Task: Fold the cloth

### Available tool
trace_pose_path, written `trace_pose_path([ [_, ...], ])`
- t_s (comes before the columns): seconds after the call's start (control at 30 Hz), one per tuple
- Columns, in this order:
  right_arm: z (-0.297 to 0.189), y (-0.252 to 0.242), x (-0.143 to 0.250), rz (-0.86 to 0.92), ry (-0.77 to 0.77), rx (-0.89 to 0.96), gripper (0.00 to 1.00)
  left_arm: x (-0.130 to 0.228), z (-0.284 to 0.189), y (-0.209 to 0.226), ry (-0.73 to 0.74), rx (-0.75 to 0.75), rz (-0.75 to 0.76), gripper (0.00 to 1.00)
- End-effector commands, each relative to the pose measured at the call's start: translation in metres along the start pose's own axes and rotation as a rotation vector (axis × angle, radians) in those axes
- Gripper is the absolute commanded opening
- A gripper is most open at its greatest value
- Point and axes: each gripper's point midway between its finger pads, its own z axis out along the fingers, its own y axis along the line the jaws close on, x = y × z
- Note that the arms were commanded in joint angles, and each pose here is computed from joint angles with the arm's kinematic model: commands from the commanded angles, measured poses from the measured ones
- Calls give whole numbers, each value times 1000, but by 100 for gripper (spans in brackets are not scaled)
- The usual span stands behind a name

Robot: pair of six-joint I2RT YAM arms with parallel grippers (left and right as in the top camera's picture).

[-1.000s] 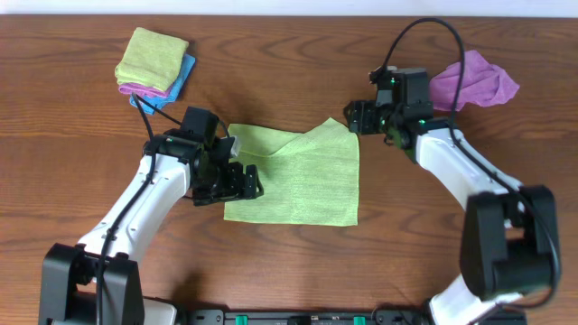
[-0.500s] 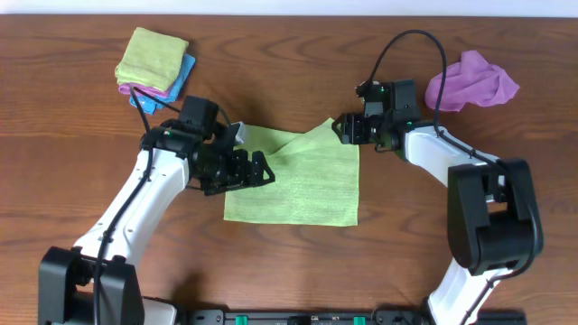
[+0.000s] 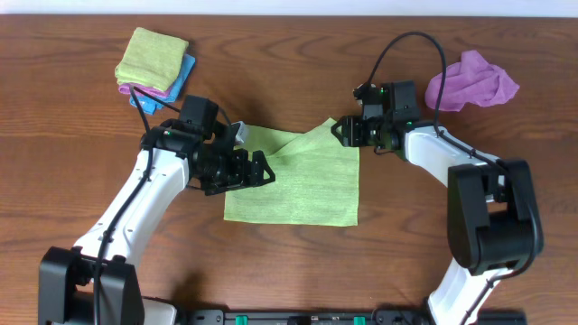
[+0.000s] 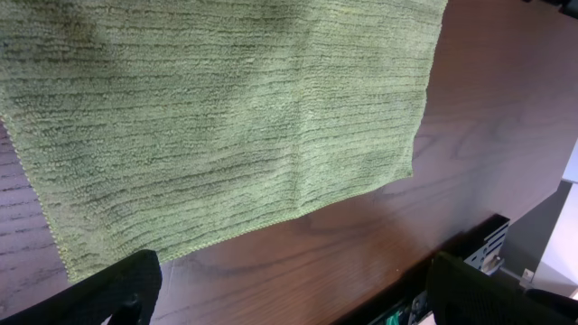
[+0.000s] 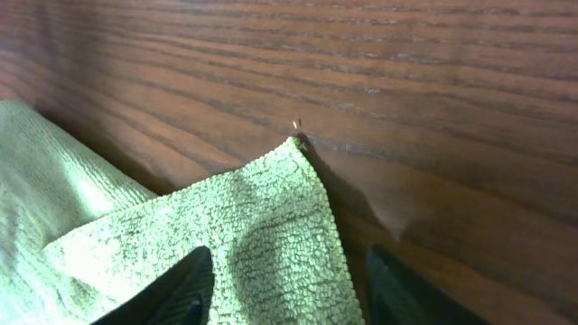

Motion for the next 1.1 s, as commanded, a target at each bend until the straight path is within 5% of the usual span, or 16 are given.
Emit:
trace_pose_path([
  [0.0, 5, 1, 6, -3, 21, -21, 49, -7, -8, -8, -28, 15, 13, 95],
  [0.3, 6, 5, 1, -22, -2, -30, 4, -7, -8, -8, -28, 14, 13, 95],
  [0.43, 6, 5, 1, -21, 1, -29, 6, -7, -8, -7, -29, 11, 13, 95],
  [0.53, 6, 4, 3, -23, 9, -28, 31, -7, -8, -6, -30, 7, 13, 95],
  [0.63, 6, 3, 9, -44, 29, -24, 36, -7, -8, -6, -31, 7, 13, 95],
  [1.07, 5, -11, 8, -59, 26, 52, 38, -7, -8, -6, -30, 7, 13, 95],
])
